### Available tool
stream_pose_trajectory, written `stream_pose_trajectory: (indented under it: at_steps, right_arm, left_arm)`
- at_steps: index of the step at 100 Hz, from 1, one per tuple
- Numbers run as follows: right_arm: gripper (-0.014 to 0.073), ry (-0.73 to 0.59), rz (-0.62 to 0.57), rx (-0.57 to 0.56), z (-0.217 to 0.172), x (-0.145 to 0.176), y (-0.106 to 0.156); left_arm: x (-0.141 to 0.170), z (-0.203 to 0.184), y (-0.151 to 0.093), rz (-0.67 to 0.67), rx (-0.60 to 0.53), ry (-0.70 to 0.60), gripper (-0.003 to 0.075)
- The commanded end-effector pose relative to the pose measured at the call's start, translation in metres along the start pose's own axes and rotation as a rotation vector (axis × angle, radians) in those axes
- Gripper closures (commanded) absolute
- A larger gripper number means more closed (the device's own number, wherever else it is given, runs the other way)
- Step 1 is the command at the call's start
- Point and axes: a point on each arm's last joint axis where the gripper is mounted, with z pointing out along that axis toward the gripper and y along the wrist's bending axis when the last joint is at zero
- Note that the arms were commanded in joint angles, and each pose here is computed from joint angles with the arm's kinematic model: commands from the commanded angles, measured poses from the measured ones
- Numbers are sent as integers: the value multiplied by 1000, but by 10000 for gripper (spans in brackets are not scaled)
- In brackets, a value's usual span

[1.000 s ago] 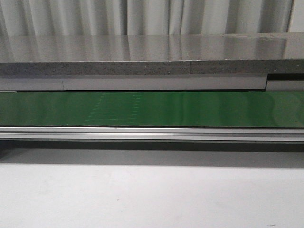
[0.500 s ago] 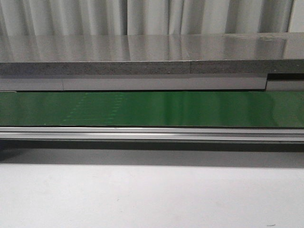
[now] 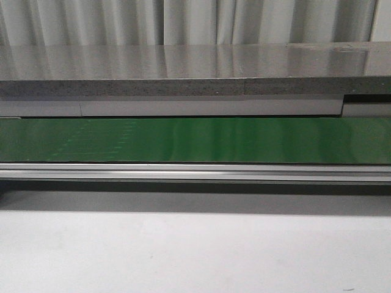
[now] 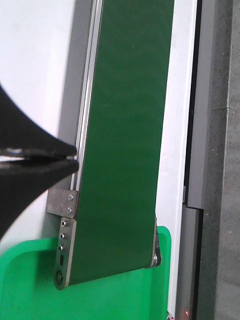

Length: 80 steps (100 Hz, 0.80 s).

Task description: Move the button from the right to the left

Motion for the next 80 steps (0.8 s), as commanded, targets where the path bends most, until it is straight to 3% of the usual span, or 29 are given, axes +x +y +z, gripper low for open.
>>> stream_pose_trajectory:
  at_steps: [1,80]
  right_arm:
    - [662,-102,-11,1,-3,-15,0]
    - [662,-102,-11,1,-3,-15,0]
  left_arm:
    - [3,0,1,-16,0,-107,741]
    - [6,0,1,-16,-1,-65,741]
